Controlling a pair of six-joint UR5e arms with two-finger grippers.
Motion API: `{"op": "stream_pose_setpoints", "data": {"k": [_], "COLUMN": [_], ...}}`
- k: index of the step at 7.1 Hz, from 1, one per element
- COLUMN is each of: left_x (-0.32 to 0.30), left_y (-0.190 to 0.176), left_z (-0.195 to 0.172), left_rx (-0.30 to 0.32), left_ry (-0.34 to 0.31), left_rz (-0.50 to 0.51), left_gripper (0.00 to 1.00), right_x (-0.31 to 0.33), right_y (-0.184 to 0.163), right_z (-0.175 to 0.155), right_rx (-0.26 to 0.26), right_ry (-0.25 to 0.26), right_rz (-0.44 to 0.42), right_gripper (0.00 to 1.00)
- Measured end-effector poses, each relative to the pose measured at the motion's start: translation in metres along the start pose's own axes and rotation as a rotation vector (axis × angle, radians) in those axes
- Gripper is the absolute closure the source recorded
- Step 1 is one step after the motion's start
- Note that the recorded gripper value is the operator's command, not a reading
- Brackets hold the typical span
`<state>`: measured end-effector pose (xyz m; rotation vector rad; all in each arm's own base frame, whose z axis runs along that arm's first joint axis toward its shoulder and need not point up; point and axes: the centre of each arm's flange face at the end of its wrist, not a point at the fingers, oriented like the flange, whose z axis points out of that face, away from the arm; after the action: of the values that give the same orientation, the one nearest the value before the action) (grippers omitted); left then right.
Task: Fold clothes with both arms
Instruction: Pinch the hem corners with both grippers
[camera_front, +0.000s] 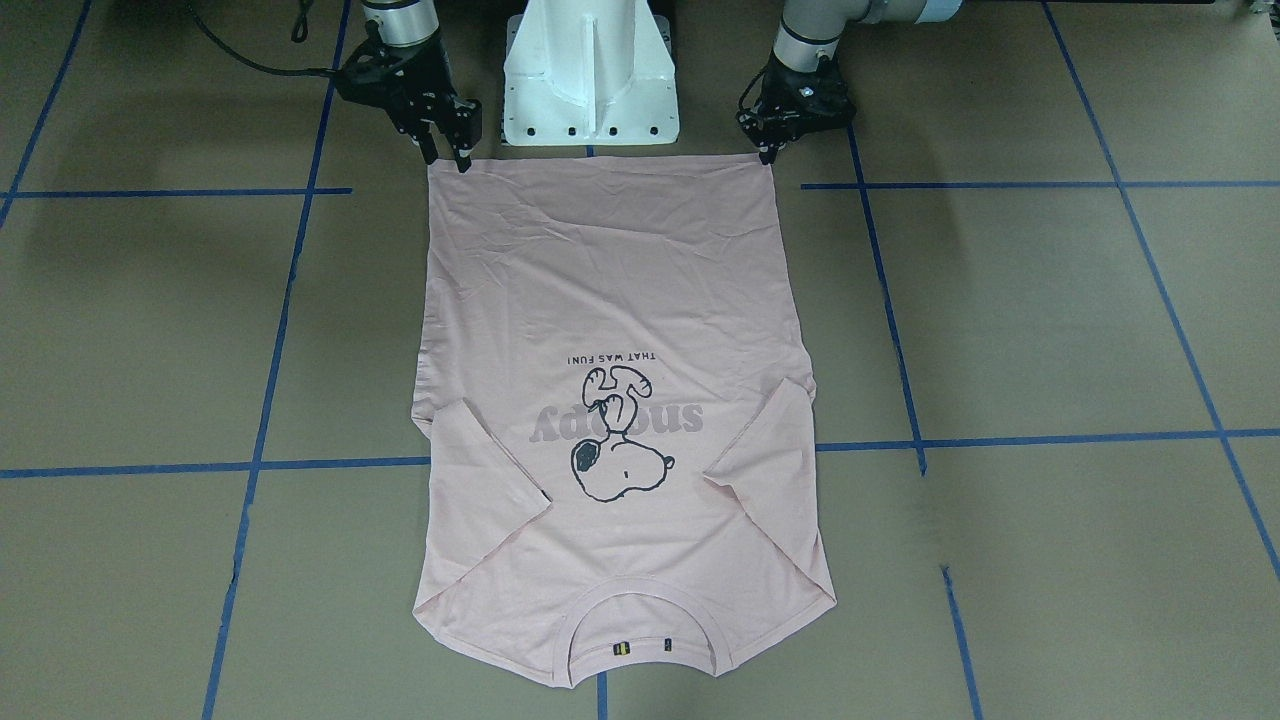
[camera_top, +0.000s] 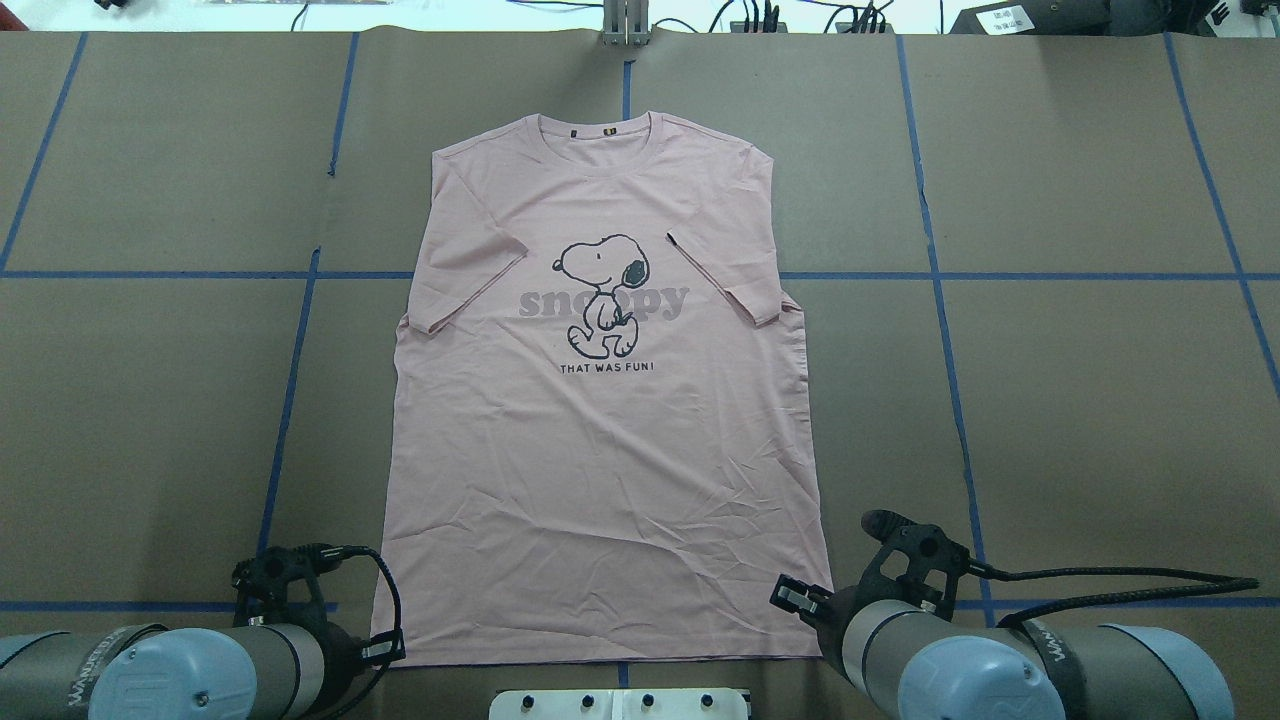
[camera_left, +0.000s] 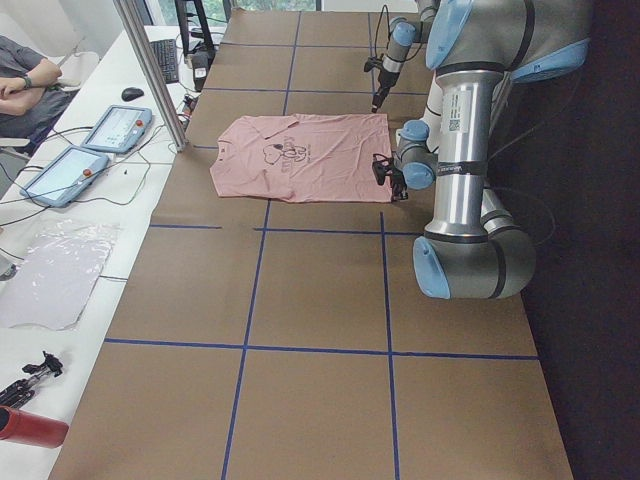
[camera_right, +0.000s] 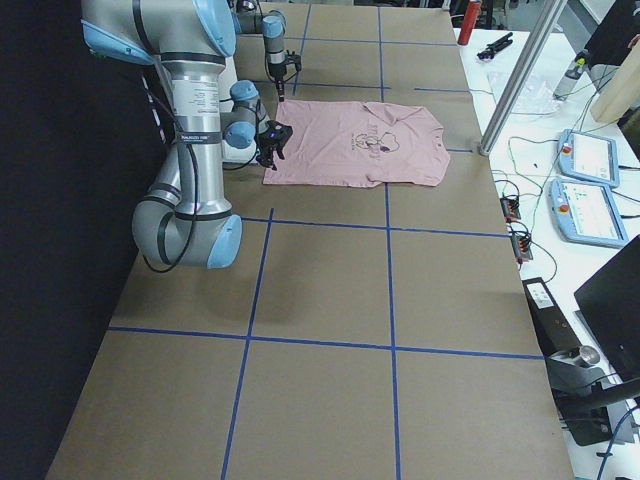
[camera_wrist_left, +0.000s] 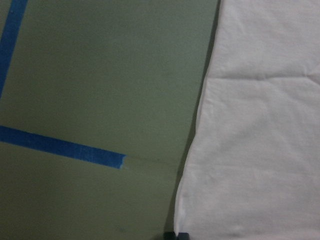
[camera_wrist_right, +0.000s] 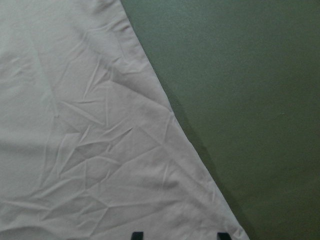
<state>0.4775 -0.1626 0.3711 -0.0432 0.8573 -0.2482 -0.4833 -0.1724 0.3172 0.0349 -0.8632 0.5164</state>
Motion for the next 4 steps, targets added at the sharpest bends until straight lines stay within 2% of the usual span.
{"op": "stream_pose_setpoints", "data": {"k": [2, 4], "left_x": [0.001, 0.002], "left_y": [0.0, 0.001], "left_z": [-0.002, -0.003], "left_rx": [-0.001, -0.002], "left_ry": [0.003, 0.006], "left_rz": [0.0, 0.0], "left_gripper": [1.0, 1.0], "right_x": [0.008, 0.014], "right_y": [0.008, 0.016], "right_z": [0.016, 0.023], "right_rx": [0.003, -0.002], "right_ry": [0.032, 0.051], "right_rz": [-0.017, -0.032], "right_gripper": [0.54, 0.54]}}
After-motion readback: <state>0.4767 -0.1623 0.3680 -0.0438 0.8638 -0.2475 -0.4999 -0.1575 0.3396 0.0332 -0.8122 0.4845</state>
